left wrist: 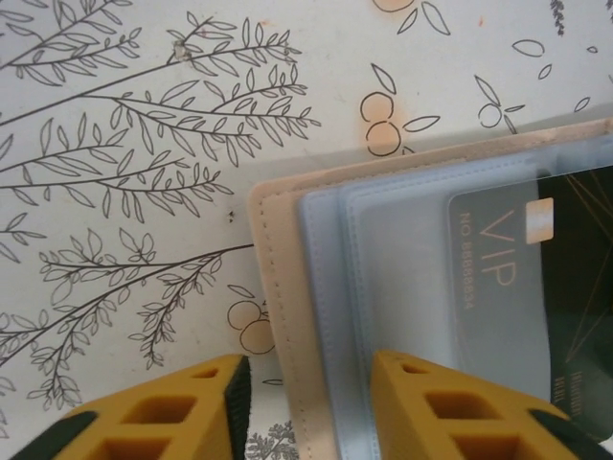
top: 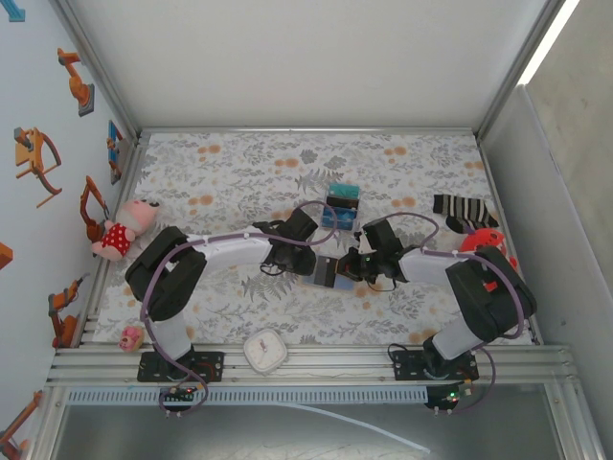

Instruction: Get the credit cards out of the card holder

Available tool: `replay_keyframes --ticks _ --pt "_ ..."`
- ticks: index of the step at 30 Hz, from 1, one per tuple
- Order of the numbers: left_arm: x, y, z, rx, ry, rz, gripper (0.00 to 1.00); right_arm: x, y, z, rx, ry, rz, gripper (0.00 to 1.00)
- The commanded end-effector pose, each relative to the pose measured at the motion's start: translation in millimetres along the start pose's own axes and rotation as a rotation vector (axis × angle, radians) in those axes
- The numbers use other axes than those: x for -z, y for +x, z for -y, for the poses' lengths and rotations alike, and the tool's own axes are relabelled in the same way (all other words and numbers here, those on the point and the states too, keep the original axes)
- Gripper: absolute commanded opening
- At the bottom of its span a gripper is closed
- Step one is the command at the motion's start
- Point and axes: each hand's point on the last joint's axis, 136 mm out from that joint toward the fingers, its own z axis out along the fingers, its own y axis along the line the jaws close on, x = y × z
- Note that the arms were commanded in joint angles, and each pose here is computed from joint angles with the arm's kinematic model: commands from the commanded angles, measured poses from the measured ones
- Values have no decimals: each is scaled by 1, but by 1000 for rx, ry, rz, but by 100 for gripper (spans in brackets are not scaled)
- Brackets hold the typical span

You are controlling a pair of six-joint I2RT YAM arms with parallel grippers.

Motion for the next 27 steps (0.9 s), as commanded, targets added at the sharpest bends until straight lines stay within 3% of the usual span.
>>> replay_keyframes --ticks 1,8,27 --pt "21 -10 -2 -29 -11 45 46 8 -10 -12 35 -13 31 0" --pt "30 -22 11 -64 24 89 65 10 -11 -15 35 -21 35 0" --pt "-13 7 4 -95 -24 -68 64 15 -9 -23 32 -71 52 0"
